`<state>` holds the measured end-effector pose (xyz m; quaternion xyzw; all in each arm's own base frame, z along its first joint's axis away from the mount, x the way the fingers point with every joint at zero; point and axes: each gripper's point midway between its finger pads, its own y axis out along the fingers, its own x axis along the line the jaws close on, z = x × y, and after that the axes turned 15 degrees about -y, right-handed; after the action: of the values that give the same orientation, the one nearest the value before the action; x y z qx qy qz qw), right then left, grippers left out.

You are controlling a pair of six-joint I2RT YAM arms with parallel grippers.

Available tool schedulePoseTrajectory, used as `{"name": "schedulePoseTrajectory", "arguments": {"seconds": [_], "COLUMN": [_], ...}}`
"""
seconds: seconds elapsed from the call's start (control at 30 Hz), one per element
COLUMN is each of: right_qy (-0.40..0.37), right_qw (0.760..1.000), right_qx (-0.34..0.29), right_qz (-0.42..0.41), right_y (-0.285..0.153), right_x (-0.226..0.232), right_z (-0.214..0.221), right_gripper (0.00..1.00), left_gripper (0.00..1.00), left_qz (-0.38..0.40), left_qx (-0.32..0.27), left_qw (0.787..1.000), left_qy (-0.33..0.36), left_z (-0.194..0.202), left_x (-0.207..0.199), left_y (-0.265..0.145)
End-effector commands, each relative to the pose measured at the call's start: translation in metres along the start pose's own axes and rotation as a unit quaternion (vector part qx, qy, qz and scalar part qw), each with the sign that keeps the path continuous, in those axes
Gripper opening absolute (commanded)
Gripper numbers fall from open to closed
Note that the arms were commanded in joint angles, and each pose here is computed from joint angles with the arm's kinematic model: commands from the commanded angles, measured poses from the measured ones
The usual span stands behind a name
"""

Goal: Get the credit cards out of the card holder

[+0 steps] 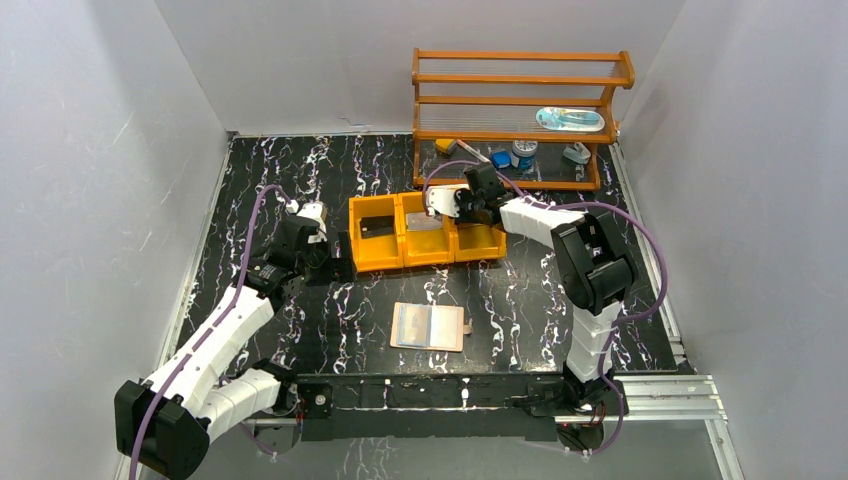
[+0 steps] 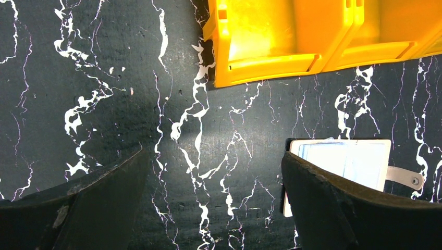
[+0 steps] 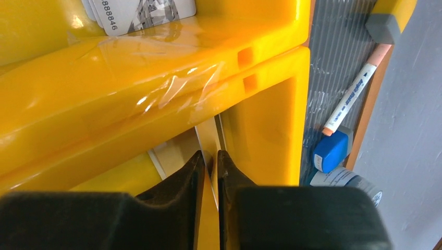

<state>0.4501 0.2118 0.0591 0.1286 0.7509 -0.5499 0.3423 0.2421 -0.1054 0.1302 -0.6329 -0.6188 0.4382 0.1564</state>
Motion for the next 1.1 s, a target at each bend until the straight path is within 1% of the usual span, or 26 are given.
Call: {"name": "schedulePoseTrajectory", "arguments": {"seconds": [0.0, 0.13, 0.17, 0.33, 0.47, 0.63, 0.87, 1.07], "right_qy": [-0.003, 0.01, 0.014, 0.035, 0.05, 0.054, 0.078, 0.103], "right_qw": [1.0, 1.0, 1.0, 0.999, 0.999, 0.998, 0.997, 0.995], "right_qx": [-0.01, -0.014, -0.015, -0.014, -0.011, -0.01, -0.014, -0.016], "right_qz": [0.005, 0.002, 0.003, 0.005, 0.004, -0.003, -0.003, 0.002], "right_y": [-0.004, -0.0064, -0.0065, -0.0062, -0.0037, -0.0034, -0.0037, -0.0019], "right_x": [-0.0081, -0.0079, -0.008, -0.0074, -0.0047, -0.0003, -0.0018, -0.0068], "right_z": [-0.003, -0.0054, -0.006, -0.0059, -0.0051, -0.0046, -0.0059, -0.0072], "right_gripper": [0.27, 0.39, 0.4, 0.45, 0.46, 0.5, 0.6, 0.61], "left_gripper": [0.98, 0.98, 0.98, 0.98, 0.98, 0.98, 0.98, 0.98], "left_qz": [0.007, 0.008, 0.008, 0.008, 0.009, 0.009, 0.011, 0.012], "left_qx": [0.001, 0.004, 0.003, 0.004, 0.006, 0.006, 0.01, 0.013], "left_qw": [1.0, 1.0, 1.0, 1.0, 1.0, 1.0, 1.0, 1.0], "left_qy": [0.006, 0.006, 0.006, 0.007, 0.007, 0.007, 0.01, 0.01], "left_z": [0.0005, 0.0015, 0.0013, 0.0014, 0.0021, 0.0024, 0.0038, 0.0046], "left_x": [-0.0011, -0.0013, -0.0015, -0.0016, -0.0018, -0.0016, -0.0025, -0.0027], "left_y": [-0.0004, 0.0003, 0.0003, 0.0005, 0.0008, 0.001, 0.0018, 0.0021]}}
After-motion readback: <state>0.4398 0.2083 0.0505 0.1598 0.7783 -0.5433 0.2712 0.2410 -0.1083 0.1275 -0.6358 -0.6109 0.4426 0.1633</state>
